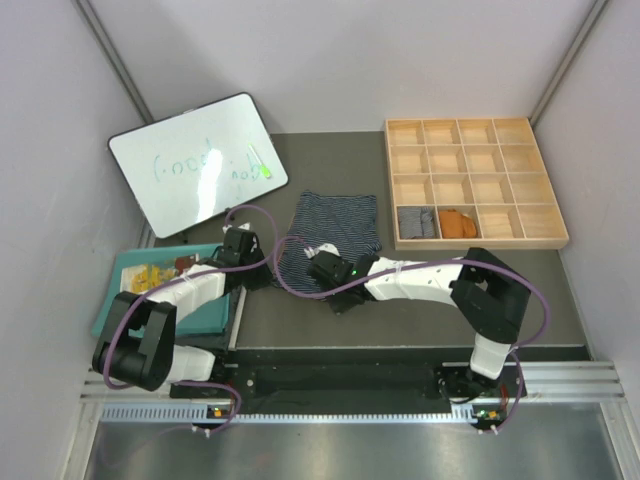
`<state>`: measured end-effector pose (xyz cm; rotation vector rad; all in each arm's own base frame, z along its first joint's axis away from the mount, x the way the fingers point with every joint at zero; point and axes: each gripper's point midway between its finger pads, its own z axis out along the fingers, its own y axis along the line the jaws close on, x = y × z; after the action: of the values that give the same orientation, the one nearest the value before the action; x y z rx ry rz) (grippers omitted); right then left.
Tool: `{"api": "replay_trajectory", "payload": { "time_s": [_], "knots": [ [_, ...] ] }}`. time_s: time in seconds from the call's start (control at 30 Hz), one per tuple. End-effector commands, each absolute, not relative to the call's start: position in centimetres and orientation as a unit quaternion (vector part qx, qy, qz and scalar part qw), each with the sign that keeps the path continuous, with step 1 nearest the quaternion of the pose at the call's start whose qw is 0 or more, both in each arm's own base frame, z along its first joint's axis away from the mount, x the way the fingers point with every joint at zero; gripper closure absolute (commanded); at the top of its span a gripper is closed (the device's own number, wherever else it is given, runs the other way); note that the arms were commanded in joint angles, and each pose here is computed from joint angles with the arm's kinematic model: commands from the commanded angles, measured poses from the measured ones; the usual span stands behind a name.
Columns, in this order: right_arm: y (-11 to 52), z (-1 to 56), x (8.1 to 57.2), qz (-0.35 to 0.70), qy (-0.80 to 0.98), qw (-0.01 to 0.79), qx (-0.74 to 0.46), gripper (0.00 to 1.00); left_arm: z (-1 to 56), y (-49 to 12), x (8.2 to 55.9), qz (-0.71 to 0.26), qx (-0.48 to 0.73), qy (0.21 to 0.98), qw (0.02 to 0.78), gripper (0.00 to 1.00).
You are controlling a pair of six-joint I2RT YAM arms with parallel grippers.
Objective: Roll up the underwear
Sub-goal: Move the underwear to the center of the board, then fold the underwear at the center of the board.
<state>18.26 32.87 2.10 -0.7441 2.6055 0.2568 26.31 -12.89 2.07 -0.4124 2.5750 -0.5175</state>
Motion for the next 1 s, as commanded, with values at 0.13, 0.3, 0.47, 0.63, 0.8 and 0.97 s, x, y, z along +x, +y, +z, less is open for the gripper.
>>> {"api": "replay_trajectory", "payload": {
  "time_s": [0.13, 0.3, 0.47, 0.63, 0.8, 0.97],
  "knots": [
    [28.1, 6.2, 15.8, 0.035, 0.928, 0.208, -0.307, 0.64, 2.8, -12.3, 25.3, -0.181, -0.144, 0.943, 0.241, 1.00],
    [29.8, 6.2, 14.7, 0.080, 0.918, 0.222, -0.318, 0.54, 3.2, -12.5, 24.7, -0.195, -0.144, 0.940, 0.241, 1.00],
    [32.5, 5.8, 15.0, 0.114, 0.910, 0.248, -0.312, 0.50, 3.3, -12.1, 24.4, -0.186, -0.149, 0.940, 0.244, 1.00],
    [32.9, 3.6, 15.9, 0.090, 0.916, 0.251, -0.301, 0.50, 3.2, -12.4, 24.3, -0.192, -0.146, 0.941, 0.238, 1.00],
    [32.8, 1.7, 16.2, 0.070, 0.917, 0.246, -0.305, 0.50, 3.4, -12.3, 24.4, -0.191, -0.146, 0.941, 0.240, 1.00],
    [32.8, 1.1, 16.9, 0.052, 0.914, 0.257, -0.310, 0.56, 3.6, -12.2, 24.4, -0.189, -0.147, 0.940, 0.242, 1.00]
  ]
}}
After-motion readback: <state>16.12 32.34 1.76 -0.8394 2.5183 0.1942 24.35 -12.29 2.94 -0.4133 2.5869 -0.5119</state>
